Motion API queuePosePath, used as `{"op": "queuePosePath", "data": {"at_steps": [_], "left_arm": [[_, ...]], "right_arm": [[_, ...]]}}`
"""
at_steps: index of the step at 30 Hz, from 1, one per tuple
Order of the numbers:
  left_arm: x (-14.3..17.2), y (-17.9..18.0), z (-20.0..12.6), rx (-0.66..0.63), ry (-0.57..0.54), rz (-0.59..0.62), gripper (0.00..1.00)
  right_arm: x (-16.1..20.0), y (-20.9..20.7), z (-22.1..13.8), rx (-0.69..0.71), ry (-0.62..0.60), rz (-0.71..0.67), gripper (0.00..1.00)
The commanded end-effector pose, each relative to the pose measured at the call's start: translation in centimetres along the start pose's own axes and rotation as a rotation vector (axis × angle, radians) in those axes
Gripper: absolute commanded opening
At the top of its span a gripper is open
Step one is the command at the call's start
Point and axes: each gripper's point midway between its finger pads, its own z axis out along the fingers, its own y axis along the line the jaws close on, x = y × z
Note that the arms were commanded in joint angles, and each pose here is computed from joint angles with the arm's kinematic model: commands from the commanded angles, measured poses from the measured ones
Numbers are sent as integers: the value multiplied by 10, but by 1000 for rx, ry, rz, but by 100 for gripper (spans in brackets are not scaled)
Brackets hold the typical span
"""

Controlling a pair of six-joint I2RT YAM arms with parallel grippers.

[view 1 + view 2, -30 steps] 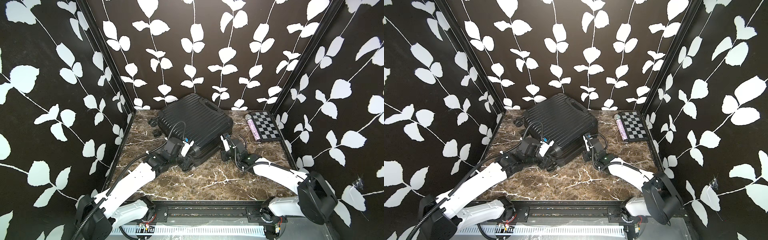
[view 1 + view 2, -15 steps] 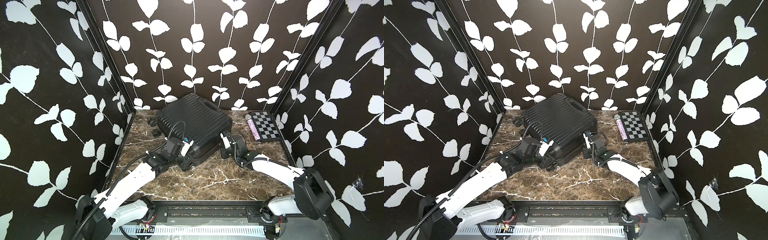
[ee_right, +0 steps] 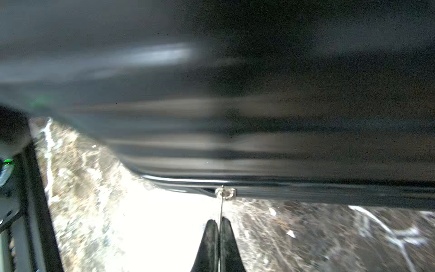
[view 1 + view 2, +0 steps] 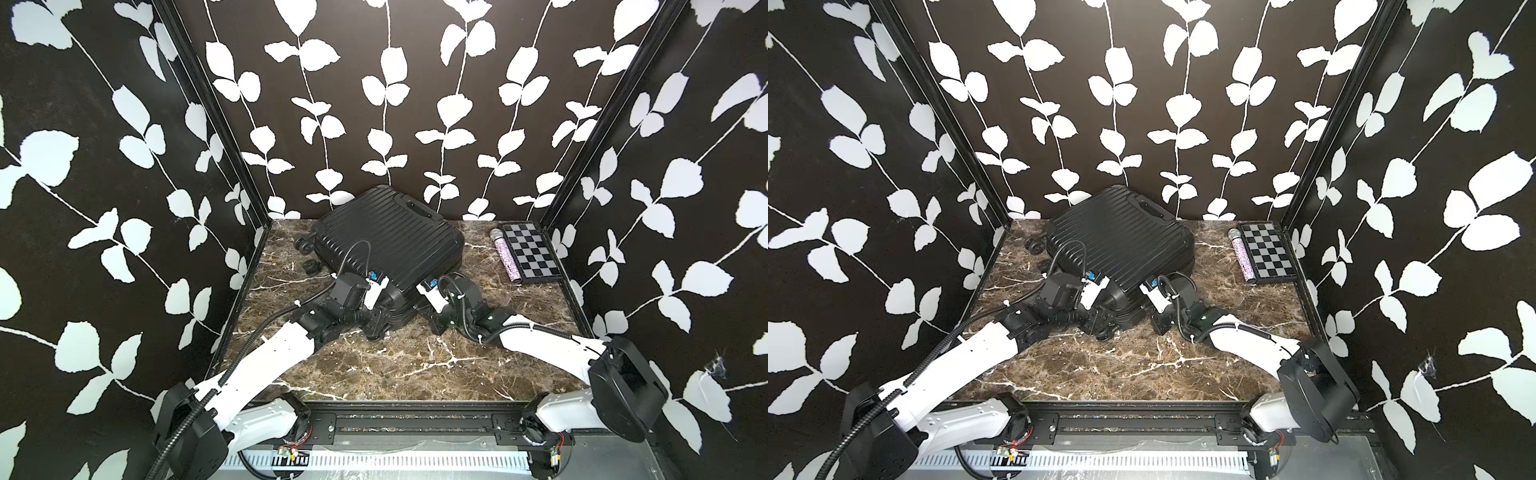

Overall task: Close the suitcase zippers
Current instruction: Zip the zipper on the suitcase.

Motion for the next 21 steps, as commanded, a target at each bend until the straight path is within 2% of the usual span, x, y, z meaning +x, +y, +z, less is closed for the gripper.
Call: {"op": "queuePosePath", "data": {"at_steps": [1, 12, 21], "left_arm": [[-69, 9, -22, -43, -270, -122, 0], [-68, 30, -21, -138, -336, -370, 0], [-68, 8, -13, -155, -413, -414, 0]], "right_arm": [[-18, 22, 2, -71, -64, -51, 0], [-12, 14, 3, 71, -111, 0, 0], [-9, 28, 10, 33, -121, 4, 0]]}}
